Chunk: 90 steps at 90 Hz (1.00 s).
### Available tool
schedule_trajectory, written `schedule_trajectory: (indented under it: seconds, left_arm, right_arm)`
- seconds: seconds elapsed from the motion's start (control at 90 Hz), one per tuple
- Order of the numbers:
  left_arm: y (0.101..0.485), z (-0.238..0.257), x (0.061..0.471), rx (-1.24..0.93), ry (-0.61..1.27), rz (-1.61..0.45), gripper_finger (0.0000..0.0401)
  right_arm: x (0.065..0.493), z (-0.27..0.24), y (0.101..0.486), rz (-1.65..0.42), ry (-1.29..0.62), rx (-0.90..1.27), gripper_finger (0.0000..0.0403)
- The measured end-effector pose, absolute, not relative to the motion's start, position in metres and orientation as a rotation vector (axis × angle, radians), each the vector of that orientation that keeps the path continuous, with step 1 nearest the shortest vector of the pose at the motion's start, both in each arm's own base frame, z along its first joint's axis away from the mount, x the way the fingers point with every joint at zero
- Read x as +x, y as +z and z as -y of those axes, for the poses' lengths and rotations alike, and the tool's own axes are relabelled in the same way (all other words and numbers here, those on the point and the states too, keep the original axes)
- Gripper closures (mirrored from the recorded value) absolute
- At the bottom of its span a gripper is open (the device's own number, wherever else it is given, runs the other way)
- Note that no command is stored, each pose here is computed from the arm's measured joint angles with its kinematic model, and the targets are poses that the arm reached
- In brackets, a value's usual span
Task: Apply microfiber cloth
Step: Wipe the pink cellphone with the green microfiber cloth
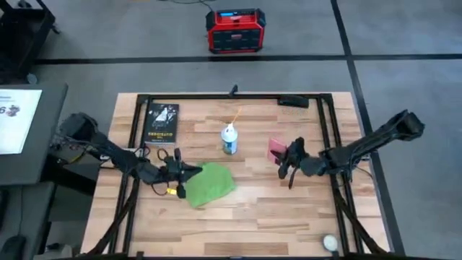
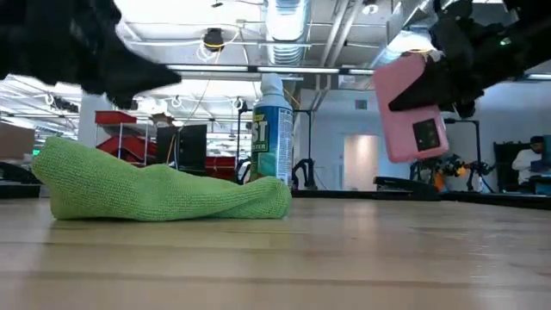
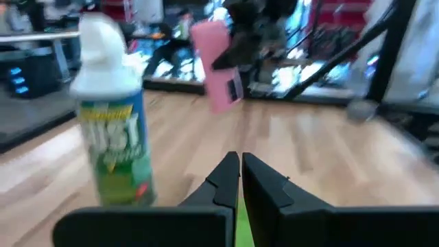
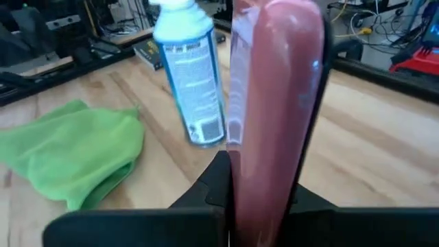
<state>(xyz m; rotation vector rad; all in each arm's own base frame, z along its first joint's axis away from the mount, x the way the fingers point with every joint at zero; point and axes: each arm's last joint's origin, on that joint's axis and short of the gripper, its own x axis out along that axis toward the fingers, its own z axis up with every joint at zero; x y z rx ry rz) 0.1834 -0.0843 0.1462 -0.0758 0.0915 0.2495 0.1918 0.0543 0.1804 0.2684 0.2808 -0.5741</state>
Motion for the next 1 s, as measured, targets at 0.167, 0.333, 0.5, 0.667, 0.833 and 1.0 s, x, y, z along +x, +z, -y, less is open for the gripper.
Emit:
schedule_trajectory:
  seconds: [0.167,0.333,0.5,0.667,0.833,1.0]
  left_arm:
    - [0.124,0.092,0.187,-0.165,0.254,-0.123,0.0401]
    - [0.133,0.100,0.190,-0.199,0.135,-0.046,0.0400]
    - [0.140,0.106,0.193,-0.209,-0.009,-0.063,0.0379]
    - [0.140,0.112,0.202,-0.241,-0.032,-0.125,0.0329]
    - [0.139,0.115,0.206,-0.262,-0.047,-0.167,0.0273]
    - [0.141,0.118,0.207,-0.282,-0.074,-0.174,0.0236]
  right_arm:
    - [0.195,-0.065,0.168,-0.304,-0.564,0.281,0.0391]
    - [0.198,-0.073,0.163,-0.295,-0.550,0.284,0.0391]
    - [0.197,-0.078,0.161,-0.295,-0.530,0.298,0.0391]
    - [0.196,-0.082,0.162,-0.290,-0.510,0.302,0.0391]
    - [0.196,-0.083,0.163,-0.287,-0.508,0.305,0.0391]
    - [0.196,-0.083,0.163,-0.286,-0.508,0.305,0.0391]
